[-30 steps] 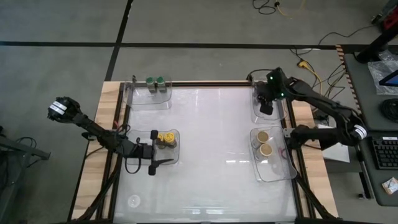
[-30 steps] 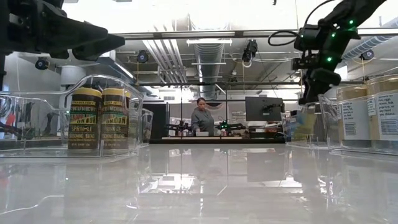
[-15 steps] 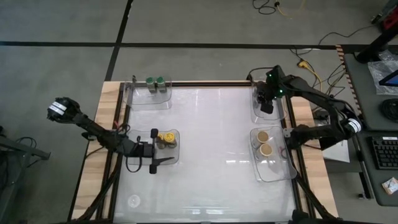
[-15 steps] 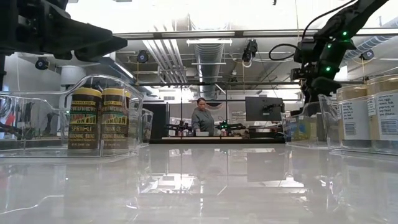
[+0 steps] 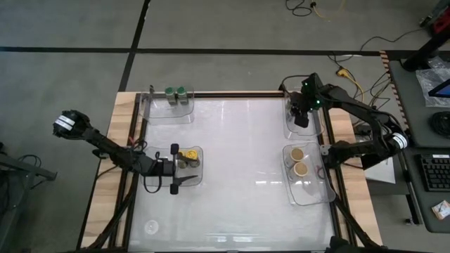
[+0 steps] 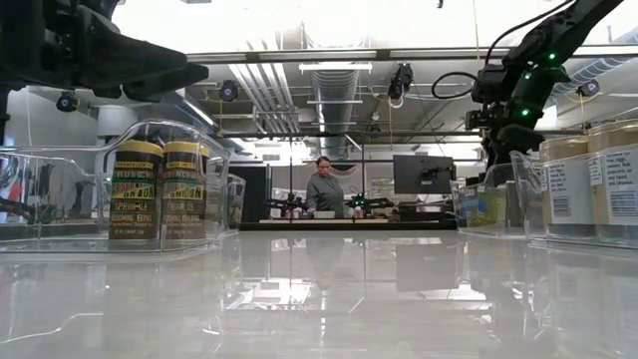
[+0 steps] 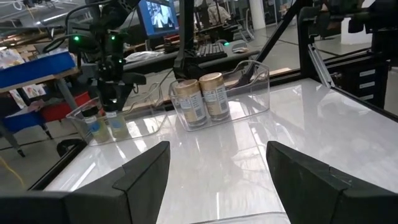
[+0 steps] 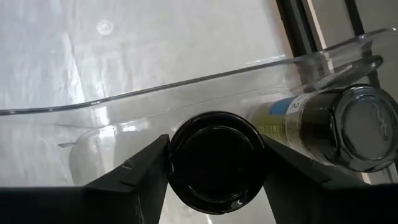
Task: Sort spices by type
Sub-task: Put the black spice bottle into the top right transparent bin, then return to Home Position
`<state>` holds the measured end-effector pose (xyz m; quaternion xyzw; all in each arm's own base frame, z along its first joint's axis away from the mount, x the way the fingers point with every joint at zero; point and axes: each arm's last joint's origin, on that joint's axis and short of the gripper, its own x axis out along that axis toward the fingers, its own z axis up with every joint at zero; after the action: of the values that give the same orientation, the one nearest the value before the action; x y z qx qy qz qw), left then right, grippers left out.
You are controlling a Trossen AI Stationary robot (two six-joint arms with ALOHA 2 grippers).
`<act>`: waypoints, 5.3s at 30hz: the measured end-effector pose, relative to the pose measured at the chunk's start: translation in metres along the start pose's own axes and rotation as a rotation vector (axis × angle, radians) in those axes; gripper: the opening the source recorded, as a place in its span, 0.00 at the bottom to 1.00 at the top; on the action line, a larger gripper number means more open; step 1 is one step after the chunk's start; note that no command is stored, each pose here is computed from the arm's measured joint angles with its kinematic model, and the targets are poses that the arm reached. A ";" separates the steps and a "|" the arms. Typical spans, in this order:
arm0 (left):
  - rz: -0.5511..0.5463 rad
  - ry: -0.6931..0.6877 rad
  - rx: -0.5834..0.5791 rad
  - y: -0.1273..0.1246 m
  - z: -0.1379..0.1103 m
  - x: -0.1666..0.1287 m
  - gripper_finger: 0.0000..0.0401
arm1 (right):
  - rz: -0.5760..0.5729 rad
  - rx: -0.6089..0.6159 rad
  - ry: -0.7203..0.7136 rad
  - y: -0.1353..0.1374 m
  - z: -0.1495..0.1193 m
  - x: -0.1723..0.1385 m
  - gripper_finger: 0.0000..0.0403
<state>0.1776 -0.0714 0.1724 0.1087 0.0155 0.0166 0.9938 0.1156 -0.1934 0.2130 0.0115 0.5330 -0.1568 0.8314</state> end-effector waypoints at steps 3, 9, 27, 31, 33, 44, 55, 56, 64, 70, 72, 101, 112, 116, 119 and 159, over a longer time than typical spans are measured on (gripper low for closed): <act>0.000 -0.002 -0.001 0.000 0.000 0.000 0.63 | -0.001 0.010 0.003 0.000 0.000 0.000 0.55; 0.000 -0.002 -0.001 0.000 0.000 0.000 0.63 | -0.007 0.009 0.000 0.003 -0.001 -0.005 0.66; -0.001 -0.003 -0.005 0.000 0.000 0.000 0.63 | -0.052 0.151 -0.059 0.027 -0.008 -0.059 0.74; 0.006 -0.002 0.011 0.001 0.000 0.001 0.63 | -0.003 0.216 0.002 0.037 -0.018 -0.063 0.71; 0.013 0.000 0.018 0.003 0.000 0.001 0.63 | 0.009 0.232 0.017 0.039 -0.022 -0.059 0.69; -0.007 -0.005 0.032 0.003 0.000 0.002 0.63 | -0.015 0.219 -0.015 0.030 -0.022 -0.026 0.61; -0.007 -0.004 0.027 0.003 0.000 0.002 0.63 | -0.069 0.208 -0.046 0.025 -0.018 -0.025 0.62; -0.007 -0.004 0.024 0.003 0.000 0.002 0.63 | -0.069 0.215 -0.037 0.025 -0.019 -0.025 0.63; -0.006 -0.004 0.029 0.003 0.000 0.002 0.63 | 0.050 0.394 -0.005 0.033 -0.024 -0.025 0.60; -0.005 -0.005 0.030 0.003 0.000 0.002 0.63 | 0.029 0.774 -0.083 0.028 -0.017 -0.025 0.53; -0.005 -0.006 0.034 0.003 0.000 0.002 0.63 | 0.037 0.832 -0.068 0.029 -0.018 -0.025 0.51; -0.024 0.082 0.065 0.002 -0.009 0.001 0.63 | -0.016 1.388 -0.001 0.039 -0.004 -0.001 0.46; -0.031 0.095 0.057 0.000 -0.011 0.001 0.63 | -0.098 1.430 -0.029 0.036 0.002 0.009 0.43; -0.031 0.096 0.054 0.000 -0.011 0.001 0.63 | -0.155 1.425 -0.018 0.035 0.002 0.013 0.44; -0.031 0.095 0.051 0.000 -0.011 0.001 0.63 | -0.200 1.419 -0.031 0.033 0.002 0.012 0.45; -0.054 -0.240 -0.167 0.019 0.038 -0.023 0.63 | 0.234 0.209 -0.960 0.174 0.036 -0.031 0.31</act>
<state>0.1557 -0.0620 0.2144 0.0265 -0.1019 -0.0219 0.9942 0.1834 -0.0271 0.2301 0.0808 0.0673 -0.1027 0.9891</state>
